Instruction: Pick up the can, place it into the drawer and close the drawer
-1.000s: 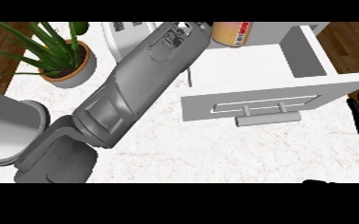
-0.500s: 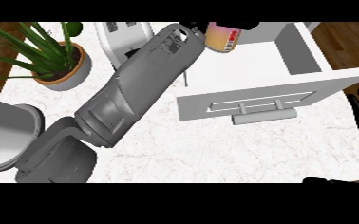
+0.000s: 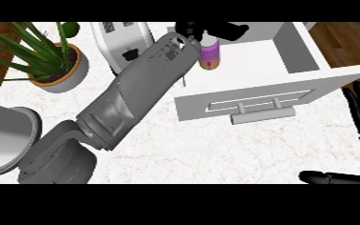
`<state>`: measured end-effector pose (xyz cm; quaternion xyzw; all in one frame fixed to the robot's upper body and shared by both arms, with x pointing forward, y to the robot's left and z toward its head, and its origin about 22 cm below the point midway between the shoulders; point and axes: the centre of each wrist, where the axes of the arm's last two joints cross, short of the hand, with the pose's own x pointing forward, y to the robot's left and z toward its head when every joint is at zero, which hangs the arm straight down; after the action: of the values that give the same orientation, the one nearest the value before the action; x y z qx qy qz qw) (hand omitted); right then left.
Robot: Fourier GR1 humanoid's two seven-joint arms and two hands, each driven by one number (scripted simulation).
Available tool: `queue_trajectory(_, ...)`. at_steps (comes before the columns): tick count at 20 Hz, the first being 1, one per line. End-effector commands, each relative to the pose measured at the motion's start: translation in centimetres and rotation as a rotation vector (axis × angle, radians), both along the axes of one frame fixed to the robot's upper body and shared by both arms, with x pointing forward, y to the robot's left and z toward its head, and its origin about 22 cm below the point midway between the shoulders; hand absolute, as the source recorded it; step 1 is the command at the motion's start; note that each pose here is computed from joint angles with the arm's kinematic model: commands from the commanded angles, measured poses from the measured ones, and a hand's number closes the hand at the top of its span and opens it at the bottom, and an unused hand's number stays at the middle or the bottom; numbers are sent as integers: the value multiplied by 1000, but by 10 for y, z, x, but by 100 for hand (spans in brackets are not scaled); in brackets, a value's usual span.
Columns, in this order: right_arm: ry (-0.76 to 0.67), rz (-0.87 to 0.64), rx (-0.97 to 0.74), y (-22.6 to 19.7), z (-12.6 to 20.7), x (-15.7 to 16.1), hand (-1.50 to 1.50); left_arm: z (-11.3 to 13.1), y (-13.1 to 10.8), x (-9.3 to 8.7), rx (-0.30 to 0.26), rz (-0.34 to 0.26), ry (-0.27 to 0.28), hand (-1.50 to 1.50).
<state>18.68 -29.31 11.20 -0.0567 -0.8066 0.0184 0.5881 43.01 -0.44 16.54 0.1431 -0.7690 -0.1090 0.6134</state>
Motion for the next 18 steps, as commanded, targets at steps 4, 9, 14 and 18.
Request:
queue_trajectory(4, -7, 29, -6, -2, -3, 1, -150, -3, 2, 1, -9, 56, -20, -150)
queue_trajectory(9, -79, -28, -106, 7, 15, -4, -150, -6, -1, -3, -55, 55, -16, -150)
queue_trajectory(14, -150, -22, -302, 9, 33, -13, -150, 0, -1, -1, -115, 58, 10, -150)
queue_trajectory(18, -172, -11, -412, 14, 31, -9, -150, 8, -5, -2, -152, 30, 5, -150)
